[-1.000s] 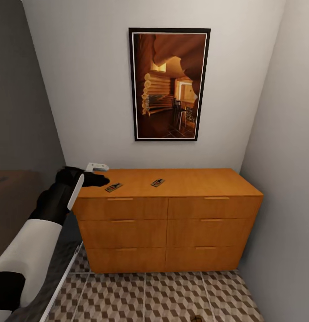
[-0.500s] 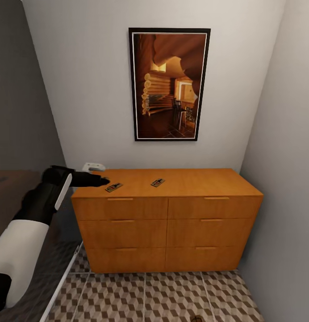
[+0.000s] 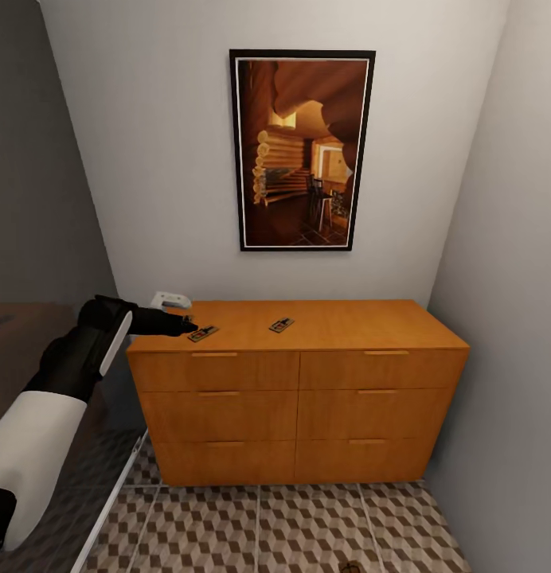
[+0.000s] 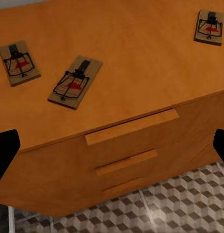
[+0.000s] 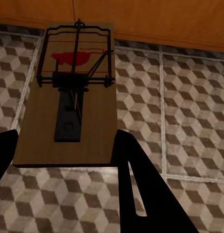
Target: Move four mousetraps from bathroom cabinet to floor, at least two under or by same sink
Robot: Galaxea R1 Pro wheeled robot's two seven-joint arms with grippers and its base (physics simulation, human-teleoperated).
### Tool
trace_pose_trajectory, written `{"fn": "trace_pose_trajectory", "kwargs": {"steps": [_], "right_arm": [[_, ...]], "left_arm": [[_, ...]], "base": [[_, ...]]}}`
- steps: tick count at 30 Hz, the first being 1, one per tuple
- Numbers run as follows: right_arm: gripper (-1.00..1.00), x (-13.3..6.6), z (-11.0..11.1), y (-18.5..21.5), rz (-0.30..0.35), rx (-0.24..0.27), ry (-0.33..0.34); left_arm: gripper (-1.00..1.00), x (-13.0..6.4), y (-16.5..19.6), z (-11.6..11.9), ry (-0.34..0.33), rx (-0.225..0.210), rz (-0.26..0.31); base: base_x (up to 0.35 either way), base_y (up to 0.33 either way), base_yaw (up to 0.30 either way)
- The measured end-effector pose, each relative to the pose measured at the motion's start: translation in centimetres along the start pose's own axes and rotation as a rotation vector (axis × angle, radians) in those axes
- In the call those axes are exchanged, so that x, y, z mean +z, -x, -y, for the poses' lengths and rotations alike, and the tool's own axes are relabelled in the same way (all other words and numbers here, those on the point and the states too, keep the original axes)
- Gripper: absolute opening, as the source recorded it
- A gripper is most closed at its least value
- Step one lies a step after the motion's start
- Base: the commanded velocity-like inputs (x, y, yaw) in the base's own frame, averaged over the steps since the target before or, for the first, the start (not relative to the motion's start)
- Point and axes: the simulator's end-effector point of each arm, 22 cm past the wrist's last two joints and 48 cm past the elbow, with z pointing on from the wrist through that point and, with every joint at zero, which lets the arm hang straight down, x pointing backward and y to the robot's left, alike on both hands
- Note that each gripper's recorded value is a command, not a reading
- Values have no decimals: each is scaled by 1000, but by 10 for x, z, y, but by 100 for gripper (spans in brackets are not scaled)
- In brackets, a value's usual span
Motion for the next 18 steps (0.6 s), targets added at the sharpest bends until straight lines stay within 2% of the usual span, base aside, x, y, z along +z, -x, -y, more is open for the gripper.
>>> {"fn": "trace_pose_trajectory", "kwargs": {"steps": [10,13,18], "right_arm": [[-100,0,0,0,0,0,0],[-100,0,0,0,0,0,0],[-100,0,0,0,0,0,0]], "left_arm": [[100,4,-5,5,-1,21,-18],[100,6,-7,7,1,35,-27],[100,14,-21,12,12,79,-72]], "base": [[23,0,0],[118,0,0],[107,0,0]]}}
